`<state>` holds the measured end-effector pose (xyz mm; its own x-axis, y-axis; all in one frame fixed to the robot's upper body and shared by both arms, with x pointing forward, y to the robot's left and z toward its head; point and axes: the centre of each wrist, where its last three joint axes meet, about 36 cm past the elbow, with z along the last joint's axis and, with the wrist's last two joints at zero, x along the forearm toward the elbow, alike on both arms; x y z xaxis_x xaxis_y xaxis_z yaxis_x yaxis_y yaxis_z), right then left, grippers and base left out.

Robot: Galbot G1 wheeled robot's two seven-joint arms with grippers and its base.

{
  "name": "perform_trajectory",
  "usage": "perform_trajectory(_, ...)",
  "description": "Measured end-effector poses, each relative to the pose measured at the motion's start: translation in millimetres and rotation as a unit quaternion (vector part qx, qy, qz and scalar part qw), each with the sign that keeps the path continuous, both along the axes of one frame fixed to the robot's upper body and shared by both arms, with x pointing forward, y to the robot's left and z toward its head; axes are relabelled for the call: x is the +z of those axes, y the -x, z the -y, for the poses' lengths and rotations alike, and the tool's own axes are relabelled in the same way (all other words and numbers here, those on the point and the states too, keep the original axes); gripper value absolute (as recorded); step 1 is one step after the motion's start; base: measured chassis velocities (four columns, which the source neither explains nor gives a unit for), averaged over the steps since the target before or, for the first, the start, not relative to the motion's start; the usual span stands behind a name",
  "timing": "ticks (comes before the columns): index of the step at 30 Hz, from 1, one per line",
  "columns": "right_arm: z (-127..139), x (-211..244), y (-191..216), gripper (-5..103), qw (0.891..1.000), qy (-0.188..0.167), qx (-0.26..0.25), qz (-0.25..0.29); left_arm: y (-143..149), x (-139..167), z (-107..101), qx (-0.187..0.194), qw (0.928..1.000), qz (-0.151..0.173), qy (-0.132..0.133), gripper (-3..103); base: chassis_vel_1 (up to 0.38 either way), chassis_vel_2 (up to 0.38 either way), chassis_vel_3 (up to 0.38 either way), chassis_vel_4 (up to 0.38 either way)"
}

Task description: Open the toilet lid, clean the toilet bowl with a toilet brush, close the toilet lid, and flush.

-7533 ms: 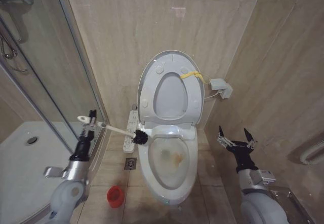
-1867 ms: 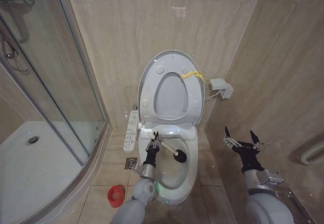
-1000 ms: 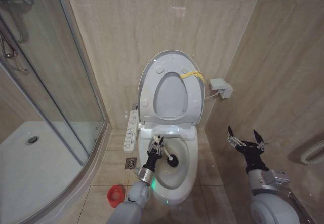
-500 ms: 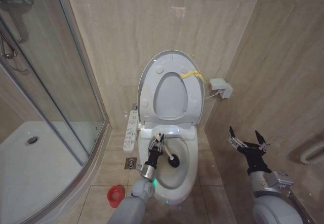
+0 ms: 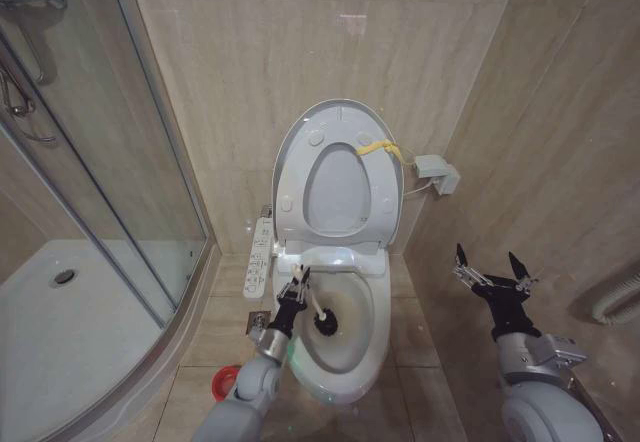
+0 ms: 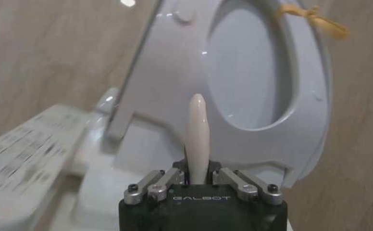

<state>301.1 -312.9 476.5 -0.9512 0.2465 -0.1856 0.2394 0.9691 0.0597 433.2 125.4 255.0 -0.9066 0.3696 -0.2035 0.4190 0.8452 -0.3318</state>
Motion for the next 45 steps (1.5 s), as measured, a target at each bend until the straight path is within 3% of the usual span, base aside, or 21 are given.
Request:
perform_trajectory(4,-1,1,-1,100,1.0,-0.002,0.002,0.002,38,-13,-3,0.021,0.9979,-0.054,0.028,19,0.0,0.0,0.0,0.0)
perform_trajectory(9,-1,3,-1,100,1.0,-0.004,0.003,0.004,72,-22,-1,0.035,0.9935,-0.098,0.048,19,0.0,0.0,0.0,0.0)
perform_trajectory(15,-1,4,-2,100,1.0,-0.005,0.003,0.005,89,-18,9,0.05,0.9845,-0.139,0.094,19,0.0,0.0,0.0,0.0)
perform_trajectory(16,-1,4,-2,100,1.0,-0.005,0.003,0.005,90,-16,12,0.052,0.9814,-0.148,0.111,19,0.0,0.0,0.0,0.0)
perform_trajectory(18,-1,3,-1,100,1.0,-0.006,0.003,0.004,83,-6,28,0.057,0.967,-0.167,0.184,19,0.0,0.0,0.0,0.0)
perform_trajectory(19,0,3,0,100,1.0,-0.005,0.003,0.003,75,-1,32,0.06,0.9614,-0.167,0.21,19,0.0,0.0,0.0,0.0)
perform_trajectory(20,0,3,0,100,1.0,-0.005,0.003,0.003,75,-1,32,0.06,0.9614,-0.167,0.21,19,0.0,0.0,0.0,0.0)
perform_trajectory(23,1,2,1,100,1.0,-0.004,0.002,0.0,44,21,44,0.063,0.9471,-0.143,0.28,19,0.0,0.0,0.0,0.0)
perform_trajectory(27,1,1,2,100,1.0,-0.004,0.002,-0.002,16,32,48,0.063,0.9442,-0.113,0.303,19,0.0,0.0,0.0,0.0)
perform_trajectory(31,0,0,2,100,1.0,-0.003,0.004,-0.003,-2,29,55,0.064,0.9466,-0.105,0.298,19,0.0,0.0,0.0,0.0)
perform_trajectory(33,0,0,3,100,1.0,-0.002,0.004,-0.005,-8,16,57,0.061,0.9544,-0.1,0.274,19,0.0,0.0,0.0,0.0)
perform_trajectory(34,0,0,3,100,1.0,-0.002,0.004,-0.005,-8,16,57,0.061,0.9544,-0.1,0.274,19,0.0,0.0,0.0,0.0)
perform_trajectory(36,1,0,4,100,1.0,0.0,0.003,-0.006,-8,-4,58,0.058,0.9625,-0.1,0.245,19,0.0,0.0,0.0,0.0)
perform_trajectory(37,1,0,4,100,1.0,0.0,0.003,-0.006,-8,-4,58,0.058,0.9625,-0.1,0.245,19,0.0,0.0,0.0,0.0)
perform_trajectory(40,4,0,5,100,1.0,0.002,0.0,-0.006,-5,-27,59,0.043,0.9737,-0.095,0.203,19,0.0,0.0,0.0,0.0)
perform_trajectory(45,8,1,8,100,1.0,0.003,-0.004,-0.005,-1,-35,59,0.022,0.9823,-0.079,0.169,19,0.0,0.0,0.0,0.0)
